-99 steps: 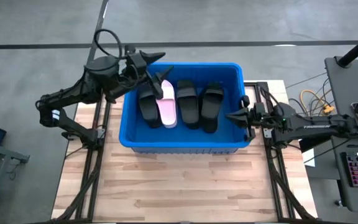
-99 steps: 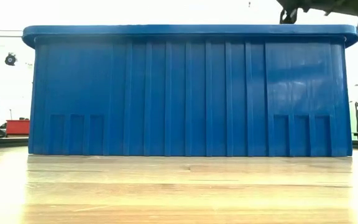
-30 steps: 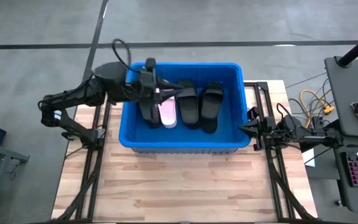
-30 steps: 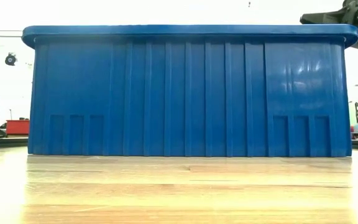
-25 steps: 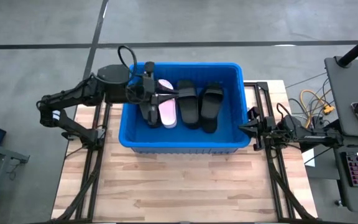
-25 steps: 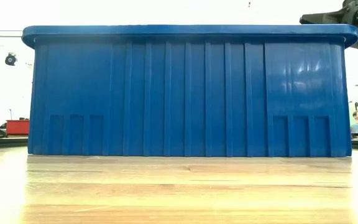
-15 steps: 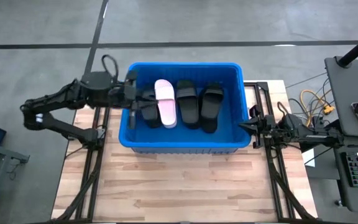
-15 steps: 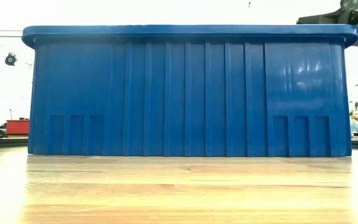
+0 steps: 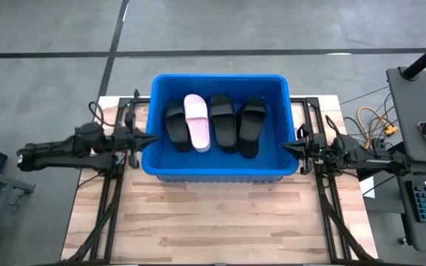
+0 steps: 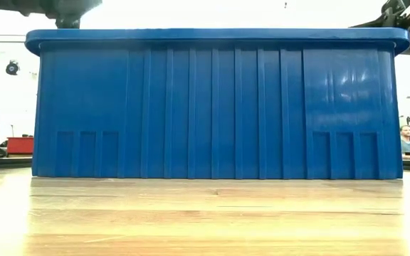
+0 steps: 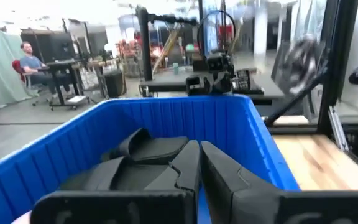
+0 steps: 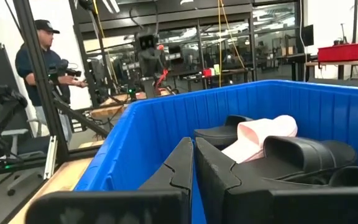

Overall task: Pick and place slides into bin
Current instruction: Return to Home Position

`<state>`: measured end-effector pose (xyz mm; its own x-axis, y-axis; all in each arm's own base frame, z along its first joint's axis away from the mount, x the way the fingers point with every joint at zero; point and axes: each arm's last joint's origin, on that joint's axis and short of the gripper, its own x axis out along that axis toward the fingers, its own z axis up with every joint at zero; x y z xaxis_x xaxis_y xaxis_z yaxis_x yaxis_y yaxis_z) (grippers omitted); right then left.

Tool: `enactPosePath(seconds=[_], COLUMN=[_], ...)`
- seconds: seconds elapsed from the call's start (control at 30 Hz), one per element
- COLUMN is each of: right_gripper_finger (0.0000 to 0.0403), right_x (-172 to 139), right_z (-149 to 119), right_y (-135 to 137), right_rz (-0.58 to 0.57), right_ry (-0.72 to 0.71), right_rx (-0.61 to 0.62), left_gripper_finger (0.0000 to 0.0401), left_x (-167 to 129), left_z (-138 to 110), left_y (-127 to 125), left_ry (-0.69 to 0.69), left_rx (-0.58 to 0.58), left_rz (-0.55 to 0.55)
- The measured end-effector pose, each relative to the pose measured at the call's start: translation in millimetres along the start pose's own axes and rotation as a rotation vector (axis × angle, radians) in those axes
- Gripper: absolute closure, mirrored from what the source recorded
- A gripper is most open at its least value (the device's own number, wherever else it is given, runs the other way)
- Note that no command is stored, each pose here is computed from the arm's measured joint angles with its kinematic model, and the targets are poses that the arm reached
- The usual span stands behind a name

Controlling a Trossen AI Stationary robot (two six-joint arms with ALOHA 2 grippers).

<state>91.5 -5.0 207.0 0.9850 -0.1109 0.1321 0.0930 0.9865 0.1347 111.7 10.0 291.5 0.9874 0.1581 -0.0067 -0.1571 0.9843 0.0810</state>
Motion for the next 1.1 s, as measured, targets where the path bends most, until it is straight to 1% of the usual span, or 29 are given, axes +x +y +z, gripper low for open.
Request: enactPosePath(seconds=[0.1,0.27,0.33,0.47,0.53,0.6,0.73,0.87,1.0,1.1], right_gripper_finger=[0.0394,0.0394,0.0394,0.0394,0.0394,0.0394,0.0394,0.0394,0.0394,0.0394], right_x=[0.3,0.3,0.2,0.2,0.2,0.2,0.4,1.0,2.4,4.1], right_z=[0.0,0.6,0.7,0.7,0.6,0.6,0.3,-0.2,-1.4,-3.5], right_y=[0.0,-1.1,-1.4,-1.4,-1.3,-1.2,-1.1,-1.0,-1.1,-1.2], right_rz=[-0.001,-0.039,-0.05,-0.05,-0.049,-0.043,-0.04,-0.039,-0.041,-0.043], right_ry=[0.002,-0.008,-0.01,-0.01,-0.009,-0.008,-0.005,0.001,0.015,0.031], right_rx=[0.002,0.049,0.055,0.054,0.052,0.052,0.05,0.045,0.041,0.038], left_gripper_finger=[0.0401,0.0401,0.0401,0.0401,0.0401,0.0401,0.0401,0.0401,0.0401,0.0401], left_x=[-9.4,-21.0,-23.4,-24.6,-20.8,-20.8,-16.8,-16.1,-14.9,-14.4], left_z=[-16.0,-37.3,-50.4,-72.6,-81.9,-82.4,-94.4,-98.1,-102.3,-102.8], left_y=[-0.3,-1.1,-2.0,-3.7,-4.8,-4.9,-6.3,-6.6,-7.1,-7.2], left_ry=[-0.091,-0.322,-0.366,-0.373,-0.348,-0.361,-0.292,-0.286,-0.245,-0.239], left_rx=[-0.031,-0.041,-0.039,-0.027,-0.027,-0.027,-0.022,-0.023,-0.057,-0.074], left_rz=[0.007,0.018,0.022,0.025,0.021,0.021,0.014,0.014,0.004,0.003])
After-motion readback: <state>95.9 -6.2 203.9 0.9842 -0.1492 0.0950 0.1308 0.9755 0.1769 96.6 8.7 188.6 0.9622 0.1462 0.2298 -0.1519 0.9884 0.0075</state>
